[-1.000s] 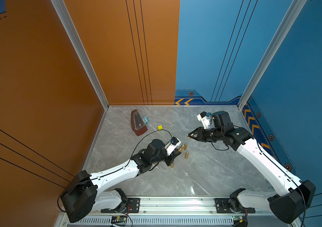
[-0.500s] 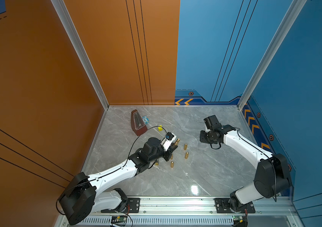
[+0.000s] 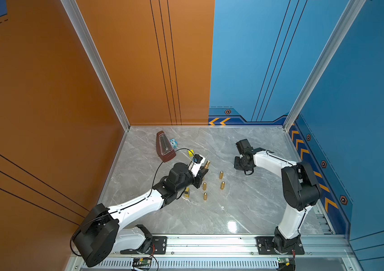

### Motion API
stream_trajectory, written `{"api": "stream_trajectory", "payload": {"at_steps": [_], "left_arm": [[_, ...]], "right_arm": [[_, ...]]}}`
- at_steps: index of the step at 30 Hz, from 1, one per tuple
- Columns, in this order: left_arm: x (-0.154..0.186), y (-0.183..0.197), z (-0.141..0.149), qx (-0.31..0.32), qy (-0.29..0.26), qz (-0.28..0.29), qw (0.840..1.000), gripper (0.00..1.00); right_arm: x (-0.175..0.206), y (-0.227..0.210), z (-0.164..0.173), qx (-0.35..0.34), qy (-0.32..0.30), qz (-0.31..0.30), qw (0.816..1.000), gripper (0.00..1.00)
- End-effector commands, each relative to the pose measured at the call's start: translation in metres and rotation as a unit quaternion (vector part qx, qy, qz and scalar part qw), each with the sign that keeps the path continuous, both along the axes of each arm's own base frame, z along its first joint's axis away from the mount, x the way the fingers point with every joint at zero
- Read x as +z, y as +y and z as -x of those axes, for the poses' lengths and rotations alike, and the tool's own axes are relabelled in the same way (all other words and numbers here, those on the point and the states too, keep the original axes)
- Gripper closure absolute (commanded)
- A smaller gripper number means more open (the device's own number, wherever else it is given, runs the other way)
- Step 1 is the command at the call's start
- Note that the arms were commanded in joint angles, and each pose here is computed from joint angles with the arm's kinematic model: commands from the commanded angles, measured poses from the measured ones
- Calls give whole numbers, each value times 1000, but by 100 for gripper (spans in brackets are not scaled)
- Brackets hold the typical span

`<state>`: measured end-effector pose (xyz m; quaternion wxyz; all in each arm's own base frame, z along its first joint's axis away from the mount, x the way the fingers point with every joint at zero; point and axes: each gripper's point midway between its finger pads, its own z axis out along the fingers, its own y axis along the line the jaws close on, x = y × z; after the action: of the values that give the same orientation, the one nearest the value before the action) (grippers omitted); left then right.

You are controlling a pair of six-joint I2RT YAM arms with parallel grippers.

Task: Open the lipstick cap
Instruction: Place the cover at the center of the board.

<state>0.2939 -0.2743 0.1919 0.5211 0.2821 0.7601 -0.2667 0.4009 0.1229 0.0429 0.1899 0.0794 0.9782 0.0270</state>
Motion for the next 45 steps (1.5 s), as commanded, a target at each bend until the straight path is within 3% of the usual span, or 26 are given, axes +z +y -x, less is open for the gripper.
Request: {"api": "stream_trajectory", "payload": {"at_steps": [1,12,25,34,45], "left_arm": [[0,4,-3,9,-1,9,1000,100],[-1,1,-5,6,1,8,1000,100],[0,3,-3,7,-2,9,1000,100],[4,5,1,2,-6,13,1000,100],[8,2,21,-42,-5,28,999,100]], "right_arm": [[3,-1,-15,4,-19,17,1000,82],[-16,2,-9,16,4,26,1000,81],[-24,6,-1,27,15,28,999,60],[8,12,6,36,-11,-4,999,45],[70,22,57,60,-35,-103,992,33]]}}
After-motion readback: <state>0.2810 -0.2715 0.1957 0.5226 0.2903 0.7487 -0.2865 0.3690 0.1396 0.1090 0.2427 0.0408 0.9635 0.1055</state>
